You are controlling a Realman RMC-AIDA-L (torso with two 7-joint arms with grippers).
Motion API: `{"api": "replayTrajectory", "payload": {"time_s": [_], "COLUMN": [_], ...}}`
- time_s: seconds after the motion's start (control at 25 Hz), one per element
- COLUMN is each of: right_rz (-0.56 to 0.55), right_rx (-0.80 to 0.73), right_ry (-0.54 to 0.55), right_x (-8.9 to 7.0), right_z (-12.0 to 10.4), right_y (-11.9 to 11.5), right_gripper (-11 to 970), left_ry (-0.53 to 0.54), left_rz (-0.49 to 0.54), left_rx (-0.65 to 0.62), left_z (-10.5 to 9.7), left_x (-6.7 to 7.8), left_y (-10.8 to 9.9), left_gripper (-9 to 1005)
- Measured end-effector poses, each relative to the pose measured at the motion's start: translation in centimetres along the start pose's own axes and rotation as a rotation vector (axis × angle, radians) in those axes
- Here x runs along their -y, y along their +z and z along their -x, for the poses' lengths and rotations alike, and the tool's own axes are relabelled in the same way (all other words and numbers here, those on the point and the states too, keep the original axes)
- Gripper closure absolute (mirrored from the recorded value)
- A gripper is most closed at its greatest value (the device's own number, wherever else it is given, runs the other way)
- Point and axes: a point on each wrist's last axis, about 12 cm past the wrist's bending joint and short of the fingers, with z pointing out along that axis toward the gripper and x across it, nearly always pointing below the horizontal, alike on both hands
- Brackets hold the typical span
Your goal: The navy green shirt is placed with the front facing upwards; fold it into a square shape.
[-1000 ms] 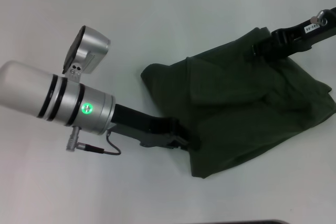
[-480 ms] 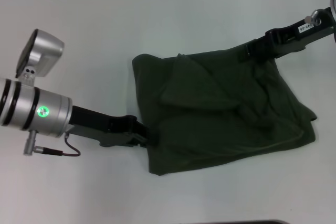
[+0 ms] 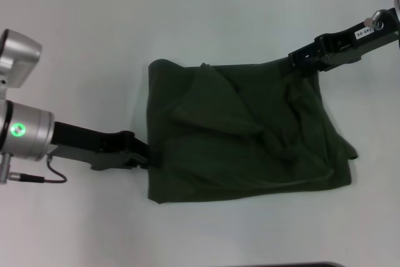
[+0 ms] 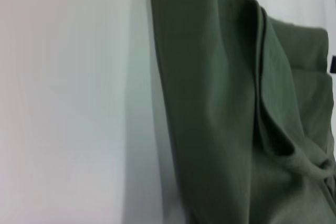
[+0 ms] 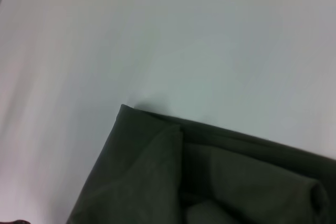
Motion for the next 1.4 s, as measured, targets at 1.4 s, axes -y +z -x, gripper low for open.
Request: {"api": "replayTrajectory", "payload": {"time_s": [1.4], "right_rz": [0.081], "right_rx": [-0.075], "right_ry": [0.124], "right_x": [-0.1], "right_z": [-2.0], "right_y": [2.1], "right_gripper": [246], "left_ry": [0.027], "left_rz": [-0.002], "left_rx": [0.016], "left_z": [0.1], "left_x": [0.0], "left_y": [-0.4], "left_gripper": [908]}}
